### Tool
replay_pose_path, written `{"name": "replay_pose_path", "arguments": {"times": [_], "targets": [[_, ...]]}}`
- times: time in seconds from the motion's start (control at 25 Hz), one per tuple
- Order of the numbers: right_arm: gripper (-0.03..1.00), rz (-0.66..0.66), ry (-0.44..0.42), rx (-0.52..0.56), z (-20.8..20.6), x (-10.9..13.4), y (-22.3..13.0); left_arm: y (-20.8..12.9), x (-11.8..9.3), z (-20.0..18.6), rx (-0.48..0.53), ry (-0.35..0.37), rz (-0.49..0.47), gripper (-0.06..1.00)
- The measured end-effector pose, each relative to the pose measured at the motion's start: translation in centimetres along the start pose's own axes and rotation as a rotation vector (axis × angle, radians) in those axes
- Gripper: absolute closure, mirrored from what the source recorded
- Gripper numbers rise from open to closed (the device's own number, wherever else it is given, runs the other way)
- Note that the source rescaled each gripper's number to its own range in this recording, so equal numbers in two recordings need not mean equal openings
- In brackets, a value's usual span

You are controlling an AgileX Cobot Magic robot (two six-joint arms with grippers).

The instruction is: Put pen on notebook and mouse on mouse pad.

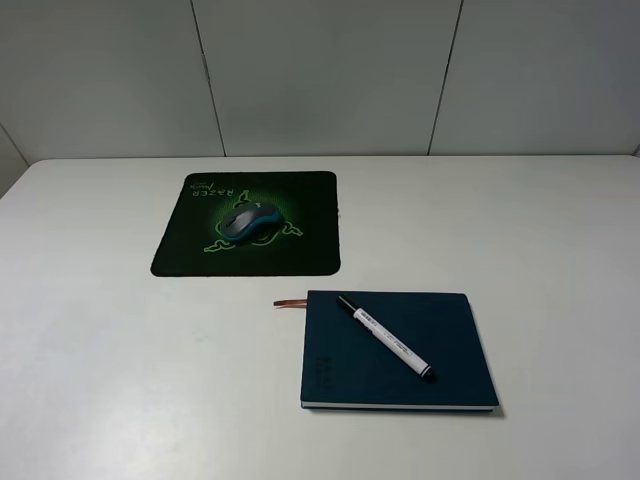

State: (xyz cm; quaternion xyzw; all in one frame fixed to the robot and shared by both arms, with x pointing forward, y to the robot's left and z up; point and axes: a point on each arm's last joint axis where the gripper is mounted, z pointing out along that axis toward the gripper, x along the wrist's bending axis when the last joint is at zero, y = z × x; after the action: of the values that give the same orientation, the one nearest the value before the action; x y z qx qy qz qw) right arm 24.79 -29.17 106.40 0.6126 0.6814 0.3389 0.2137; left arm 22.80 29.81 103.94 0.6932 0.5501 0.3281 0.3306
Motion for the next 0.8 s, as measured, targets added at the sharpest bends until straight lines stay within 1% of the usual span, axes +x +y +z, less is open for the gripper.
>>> {"name": "replay_pose_path", "arguments": {"times": [0.12, 0.2, 0.4, 0.52, 0.64, 0.8], "targets": [[-0.03, -0.031, -0.060, -0.108, -1.2, 0.0, -1.1, 0.0, 0.0, 0.0, 0.000, 0.000, 0.000, -0.06], [-0.03, -0.048, -0.099, -0.161, -1.7, 0.1, -1.7, 0.0, 0.0, 0.0, 0.000, 0.000, 0.000, -0.06], [-0.03, -0.080, -0.136, -0.259, -2.2, 0.4, -2.0, 0.0, 0.0, 0.0, -0.001, 0.001, 0.000, -0.06], [-0.03, -0.083, -0.139, -0.274, -1.6, 0.3, -1.9, 0.0, 0.0, 0.0, -0.001, 0.001, 0.000, -0.06], [-0.03, -0.056, -0.136, -0.276, -0.8, 0.1, -2.0, 0.0, 0.0, 0.0, -0.001, 0.001, 0.000, -0.06], [-0.03, -0.010, -0.133, -0.309, -0.2, 0.0, -1.8, 0.0, 0.0, 0.0, -0.001, 0.001, 0.000, -0.06]]}}
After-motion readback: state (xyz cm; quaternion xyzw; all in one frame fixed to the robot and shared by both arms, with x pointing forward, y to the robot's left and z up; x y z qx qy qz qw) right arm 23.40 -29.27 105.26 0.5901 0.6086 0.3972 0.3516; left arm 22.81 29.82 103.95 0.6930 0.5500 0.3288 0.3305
